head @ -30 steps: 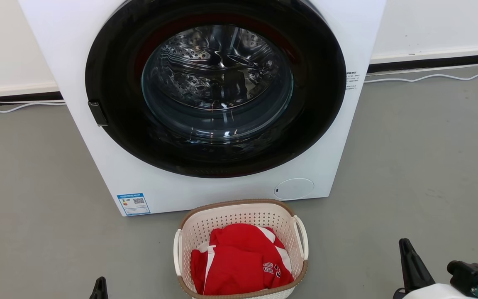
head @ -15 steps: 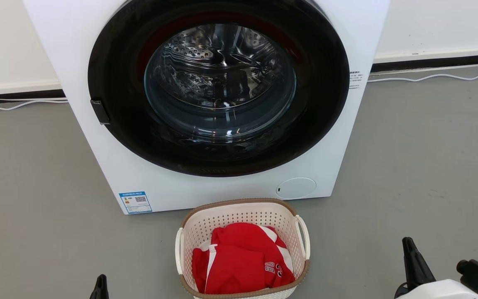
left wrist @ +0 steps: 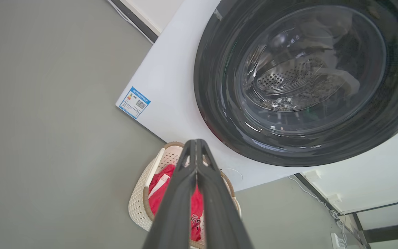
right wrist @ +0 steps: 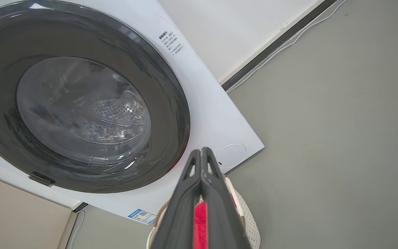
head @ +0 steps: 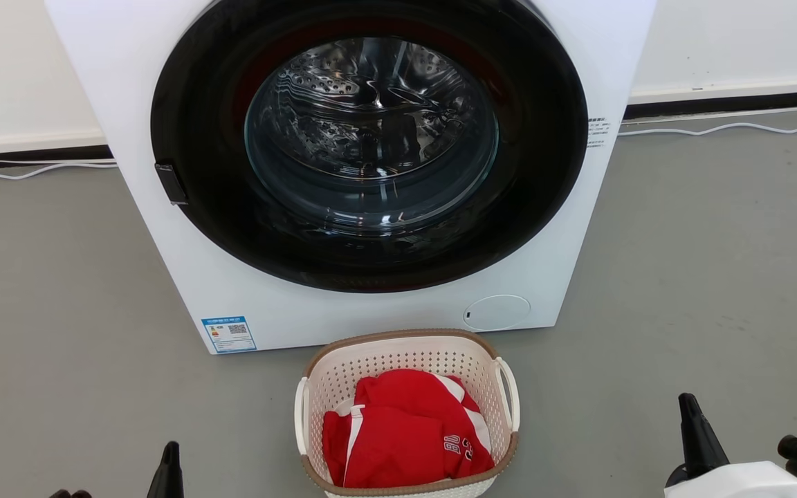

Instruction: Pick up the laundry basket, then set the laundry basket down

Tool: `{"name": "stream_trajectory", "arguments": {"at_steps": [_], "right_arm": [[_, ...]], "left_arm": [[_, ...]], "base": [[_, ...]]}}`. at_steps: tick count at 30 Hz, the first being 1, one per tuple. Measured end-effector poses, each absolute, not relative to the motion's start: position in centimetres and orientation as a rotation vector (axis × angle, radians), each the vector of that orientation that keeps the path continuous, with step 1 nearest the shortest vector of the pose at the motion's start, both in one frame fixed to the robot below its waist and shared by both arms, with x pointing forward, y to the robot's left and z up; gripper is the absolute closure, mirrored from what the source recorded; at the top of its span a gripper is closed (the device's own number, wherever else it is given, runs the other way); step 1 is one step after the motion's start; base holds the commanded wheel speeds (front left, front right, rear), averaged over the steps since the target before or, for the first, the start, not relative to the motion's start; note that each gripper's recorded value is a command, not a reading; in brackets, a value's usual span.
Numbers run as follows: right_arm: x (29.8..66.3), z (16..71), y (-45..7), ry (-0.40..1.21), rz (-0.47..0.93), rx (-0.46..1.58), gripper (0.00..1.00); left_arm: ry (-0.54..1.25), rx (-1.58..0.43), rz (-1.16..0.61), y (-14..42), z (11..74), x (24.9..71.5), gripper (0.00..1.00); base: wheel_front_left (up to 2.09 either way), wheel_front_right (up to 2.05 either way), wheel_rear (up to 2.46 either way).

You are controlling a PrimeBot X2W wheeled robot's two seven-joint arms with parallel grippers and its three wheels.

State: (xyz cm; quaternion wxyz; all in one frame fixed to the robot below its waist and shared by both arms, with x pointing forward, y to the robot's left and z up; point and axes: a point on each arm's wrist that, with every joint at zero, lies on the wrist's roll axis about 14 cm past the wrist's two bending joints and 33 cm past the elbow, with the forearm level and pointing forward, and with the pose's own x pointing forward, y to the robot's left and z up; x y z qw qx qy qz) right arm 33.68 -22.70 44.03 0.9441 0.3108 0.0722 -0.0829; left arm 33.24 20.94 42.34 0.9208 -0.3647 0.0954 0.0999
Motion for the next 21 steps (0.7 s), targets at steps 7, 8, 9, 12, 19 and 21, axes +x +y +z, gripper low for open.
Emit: {"name": "stream_trajectory", "arguments": {"at_steps": [7, 8, 9, 12, 19, 21], "right_arm": [[33.9, 44.3, -22.6, 0.141, -0.175, 0.720, 1.00], [33.9, 44.3, -22.6, 0.140, -0.176, 0.732, 1.00], [34.0, 44.3, -22.6, 0.141, -0.176, 0.744, 1.00], [34.0, 44.2, -22.5, 0.142, -0.179, 0.780, 1.00], [34.7, 44.9, -22.3, 0.124, -0.174, 0.867, 1.00], [34.8, 44.9, -22.3, 0.122, -0.177, 0.890, 1.00]], "left_arm": [[0.192, -0.830, 0.201, 20.7, 42.7, 33.7, 1.00], [0.191, -0.839, 0.203, 20.8, 42.6, 33.7, 1.00], [0.195, -0.849, 0.203, 20.7, 42.6, 33.7, 1.00], [0.194, -0.882, 0.205, 20.7, 42.7, 33.7, 1.00], [0.178, -0.961, 0.190, 20.4, 43.3, 34.4, 1.00], [0.176, -0.980, 0.194, 20.5, 43.3, 34.4, 1.00]], "base": [[0.00, 0.00, 0.00], [0.00, 0.00, 0.00], [0.00, 0.00, 0.00], [0.00, 0.00, 0.00], [0.00, 0.00, 0.00], [0.00, 0.00, 0.00]]}}
